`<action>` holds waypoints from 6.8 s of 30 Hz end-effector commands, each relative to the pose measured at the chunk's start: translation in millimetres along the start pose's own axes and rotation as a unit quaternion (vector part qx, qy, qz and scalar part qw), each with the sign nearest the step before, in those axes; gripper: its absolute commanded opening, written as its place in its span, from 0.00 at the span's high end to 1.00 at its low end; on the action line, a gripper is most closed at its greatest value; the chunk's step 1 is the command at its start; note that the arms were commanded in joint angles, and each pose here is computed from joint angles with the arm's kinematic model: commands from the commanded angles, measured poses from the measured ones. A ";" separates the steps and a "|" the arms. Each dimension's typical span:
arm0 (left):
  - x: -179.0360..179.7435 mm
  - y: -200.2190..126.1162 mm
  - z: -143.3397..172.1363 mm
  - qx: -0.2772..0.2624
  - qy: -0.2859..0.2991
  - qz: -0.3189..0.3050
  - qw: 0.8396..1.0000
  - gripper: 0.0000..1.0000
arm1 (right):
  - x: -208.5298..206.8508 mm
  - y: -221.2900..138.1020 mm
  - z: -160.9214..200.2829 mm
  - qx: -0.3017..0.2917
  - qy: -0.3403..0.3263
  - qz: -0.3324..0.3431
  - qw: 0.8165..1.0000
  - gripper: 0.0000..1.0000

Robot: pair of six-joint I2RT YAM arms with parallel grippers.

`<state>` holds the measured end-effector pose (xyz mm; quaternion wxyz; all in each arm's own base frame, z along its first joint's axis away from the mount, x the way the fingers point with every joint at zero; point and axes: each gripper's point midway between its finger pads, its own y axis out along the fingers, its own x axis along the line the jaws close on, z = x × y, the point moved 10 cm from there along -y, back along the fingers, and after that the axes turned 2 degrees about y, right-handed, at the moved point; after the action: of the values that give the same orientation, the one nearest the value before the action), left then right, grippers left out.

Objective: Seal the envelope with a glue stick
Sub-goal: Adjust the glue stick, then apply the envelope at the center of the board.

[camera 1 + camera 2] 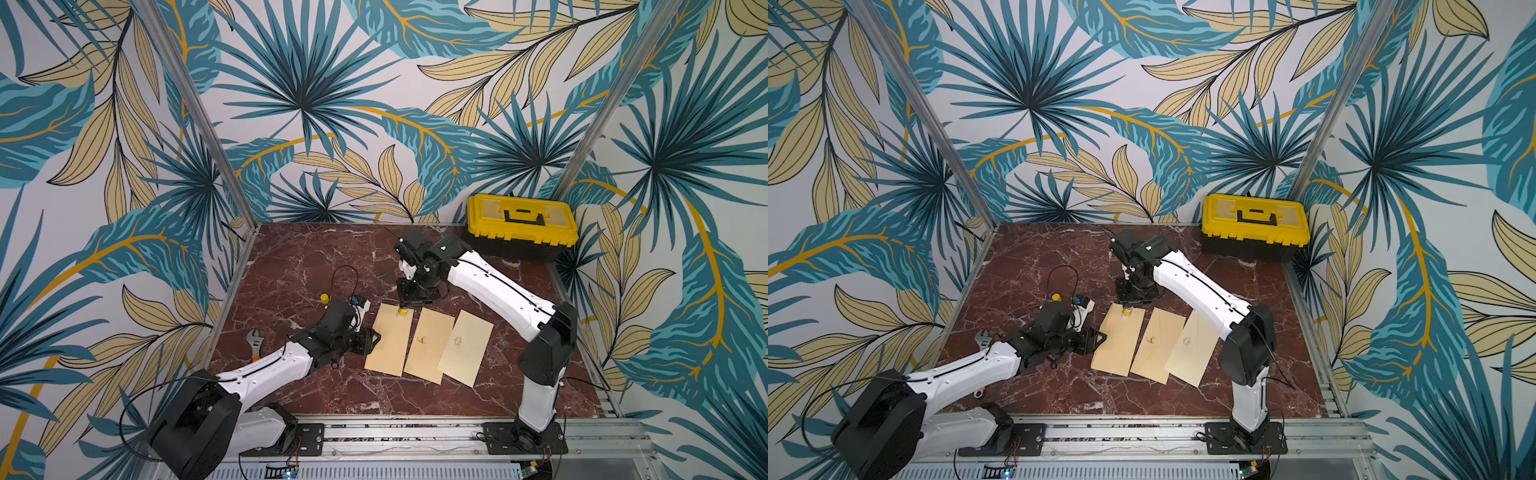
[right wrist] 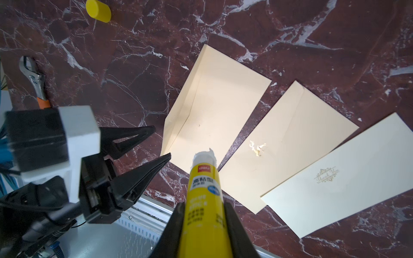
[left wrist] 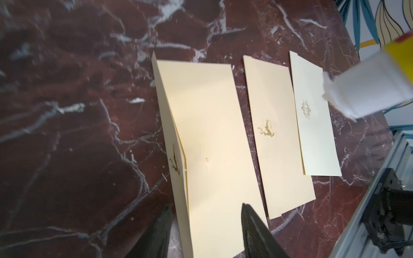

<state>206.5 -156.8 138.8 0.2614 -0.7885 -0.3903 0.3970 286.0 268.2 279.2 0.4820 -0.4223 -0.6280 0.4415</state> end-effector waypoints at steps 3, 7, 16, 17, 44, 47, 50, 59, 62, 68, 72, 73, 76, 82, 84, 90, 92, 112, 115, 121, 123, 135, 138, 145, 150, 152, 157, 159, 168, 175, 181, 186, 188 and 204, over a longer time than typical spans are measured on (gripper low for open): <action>9.2 4.1 7.6 0.036 -0.045 -0.039 0.998 0.61 | 8.2 15.6 0.3 0.005 -0.003 0.034 0.999 1.00; 10.2 5.9 9.9 0.040 -0.046 -0.036 0.998 0.63 | 14.3 29.1 0.8 0.010 -0.007 0.040 0.999 1.00; 12.2 8.6 14.1 0.040 -0.048 -0.035 0.997 0.81 | 37.8 57.8 9.7 0.020 -0.028 0.035 0.999 1.00; 12.5 9.2 14.8 0.042 -0.048 -0.035 0.997 0.82 | 39.2 61.2 9.9 0.020 -0.031 0.036 0.999 1.00; 15.0 10.5 15.0 0.043 -0.054 -0.048 0.996 0.94 | 30.9 129.5 8.5 -0.006 -0.035 0.082 0.996 1.00; 15.1 11.5 15.6 0.045 -0.055 -0.048 0.996 0.94 | 29.7 133.4 10.2 -0.002 -0.034 0.078 0.996 1.00; 15.3 11.1 15.4 0.045 -0.055 -0.048 0.996 0.94 | 26.8 139.6 15.0 0.012 -0.036 0.081 0.996 1.00; 15.9 10.7 15.9 0.044 -0.059 -0.047 0.996 0.96 | 20.7 136.6 35.0 0.056 -0.057 0.081 0.994 1.00; 16.3 10.3 15.6 0.043 -0.060 -0.047 0.996 0.97 | 22.6 132.9 40.3 0.064 -0.066 0.078 0.993 1.00; 16.8 10.4 15.9 0.044 -0.062 -0.046 0.996 0.97 | 22.1 132.3 40.5 0.061 -0.073 0.092 0.991 1.00; 16.9 10.1 16.4 0.044 -0.062 -0.047 0.996 0.97 | 21.7 134.4 31.7 0.032 -0.068 0.122 0.990 1.00; 16.7 10.1 16.5 0.045 -0.062 -0.046 0.996 0.97 | 21.8 133.3 28.0 0.021 -0.065 0.127 0.990 1.00; 16.7 10.1 16.6 0.045 -0.062 -0.046 0.996 0.98 | 24.3 133.4 19.7 0.000 -0.064 0.139 0.988 1.00; 16.6 10.3 17.0 0.046 -0.062 -0.044 0.996 0.99 | 20.3 139.2 14.7 -0.004 -0.061 0.147 0.987 1.00; 16.2 10.9 16.8 0.046 -0.060 -0.041 0.996 1.00 | 19.7 138.4 13.9 -0.010 -0.061 0.150 0.987 1.00; 15.7 13.3 17.7 0.050 -0.059 -0.033 0.996 1.00 | 18.3 143.7 11.4 -0.012 -0.056 0.148 0.987 1.00; 15.6 13.2 18.3 0.051 -0.059 -0.030 0.997 1.00 | 19.2 145.6 10.7 -0.012 -0.056 0.145 0.988 1.00; 17.1 14.1 19.0 0.050 -0.063 -0.036 0.996 1.00 | 15.1 130.1 29.8 0.125 -0.067 0.101 0.985 1.00; 17.5 14.1 19.2 0.050 -0.063 -0.038 0.996 1.00 | 16.8 123.6 31.4 0.130 -0.065 0.090 0.985 1.00; 17.3 14.0 19.3 0.050 -0.063 -0.037 0.996 1.00 | 23.2 109.2 30.7 0.139 -0.062 0.070 0.986 1.00; 17.3 14.1 19.1 0.049 -0.062 -0.038 0.996 1.00 | 24.0 105.0 32.0 0.150 -0.062 0.067 0.984 1.00; 15.1 14.3 20.7 0.044 -0.053 -0.018 0.997 1.00 | 21.5 116.5 18.2 0.194 -0.041 0.057 0.979 1.00; 13.9 13.5 21.1 0.043 -0.049 -0.013 0.998 1.00 | 23.4 126.7 17.5 0.215 -0.036 0.044 0.975 1.00; 12.6 12.4 22.1 0.040 -0.044 -0.016 0.998 1.00 | 8.6 136.3 5.8 0.242 -0.014 0.054 0.969 1.00; 10.7 12.8 22.9 0.040 -0.037 -0.019 0.998 1.00 | -0.4 141.7 -1.3 0.239 -0.007 0.073 0.968 1.00; 9.7 12.9 23.2 0.040 -0.035 -0.018 0.998 1.00 | -3.4 143.2 -5.1 0.231 -0.006 0.079 0.970 1.00; 7.5 13.9 24.2 0.044 -0.028 -0.015 0.999 1.00 | -5.7 145.9 -12.9 0.204 -0.006 0.088 0.975 1.00; 7.1 14.3 24.5 0.045 -0.027 -0.014 0.999 1.00 | -5.0 148.2 -14.4 0.194 -0.004 0.083 0.978 1.00; 5.9 15.6 24.6 0.048 -0.025 -0.012 0.998 1.00 | -4.4 161.1 -5.4 0.167 0.036 0.020 0.985 1.00; 6.5 15.8 24.4 0.048 -0.027 -0.016 0.998 1.00 | -4.7 170.2 8.4 0.181 0.059 -0.041 0.981 1.00; 7.2 16.7 24.9 0.051 -0.030 -0.021 0.998 1.00 | -15.5 165.7 21.8 0.189 0.054 -0.015 0.980 1.00; 7.5 17.3 24.6 0.052 -0.030 -0.023 0.998 1.00 | -25.9 152.5 25.3 0.183 0.026 0.046 0.982 1.00; 7.8 17.8 24.2 0.053 -0.031 -0.023 0.998 1.00 | -27.5 149.1 23.0 0.173 0.017 0.061 0.983 1.00; 7.5 19.0 23.7 0.056 -0.029 -0.022 0.998 1.00 | -7.0 118.6 4.8 0.171 -0.023 0.028 0.985 1.00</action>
<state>198.7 -158.8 112.2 0.2876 -0.7561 -0.3938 0.4364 301.4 293.8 156.0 0.5138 -0.3635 -0.5575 0.5415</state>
